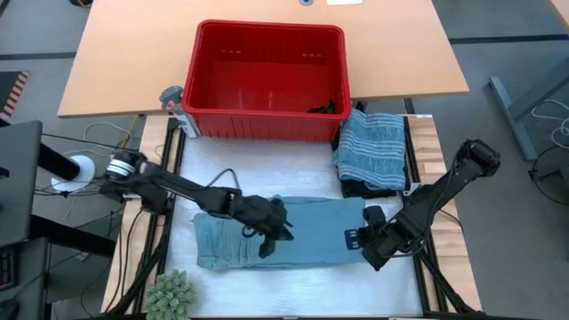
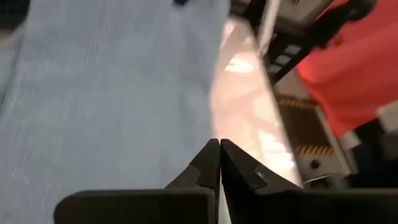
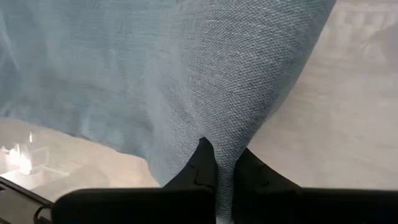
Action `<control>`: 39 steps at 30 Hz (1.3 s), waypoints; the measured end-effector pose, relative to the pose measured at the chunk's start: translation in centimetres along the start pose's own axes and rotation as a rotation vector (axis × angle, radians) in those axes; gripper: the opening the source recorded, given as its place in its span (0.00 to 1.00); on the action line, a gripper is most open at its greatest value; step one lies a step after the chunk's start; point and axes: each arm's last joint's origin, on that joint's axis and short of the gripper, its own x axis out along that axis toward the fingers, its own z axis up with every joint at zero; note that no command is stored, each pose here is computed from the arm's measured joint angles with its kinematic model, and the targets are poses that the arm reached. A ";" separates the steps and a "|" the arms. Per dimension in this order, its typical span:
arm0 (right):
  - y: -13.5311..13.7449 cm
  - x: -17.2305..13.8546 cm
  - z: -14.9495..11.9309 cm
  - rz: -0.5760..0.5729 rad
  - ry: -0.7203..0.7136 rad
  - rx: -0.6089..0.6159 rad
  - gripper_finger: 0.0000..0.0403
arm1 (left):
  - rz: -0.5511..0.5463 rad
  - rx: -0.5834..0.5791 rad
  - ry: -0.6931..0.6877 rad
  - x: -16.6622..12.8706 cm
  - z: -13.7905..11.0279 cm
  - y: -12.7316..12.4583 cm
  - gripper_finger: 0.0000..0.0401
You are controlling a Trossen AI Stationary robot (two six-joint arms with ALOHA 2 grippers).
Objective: Fold Laundry from Bin
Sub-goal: Fold the light blue pants
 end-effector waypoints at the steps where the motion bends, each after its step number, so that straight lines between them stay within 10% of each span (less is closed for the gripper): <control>1: 0.0 0.0 0.0 -0.001 -0.001 -0.004 0.09 | 0.008 0.013 0.016 0.7 -0.4 0.5 0.00; 19: 1.4 -2.1 -0.1 0.038 0.042 -0.109 0.09 | 0.110 -0.035 0.318 7.6 -6.8 7.2 0.00; 32: 4.4 -8.0 1.5 0.148 -0.031 -0.206 0.09 | 0.055 -0.023 0.254 13.4 -0.4 7.8 0.00; 39: 4.2 -8.0 1.9 0.107 -0.056 -0.220 0.09 | 0.076 0.072 0.308 9.6 7.9 5.8 0.00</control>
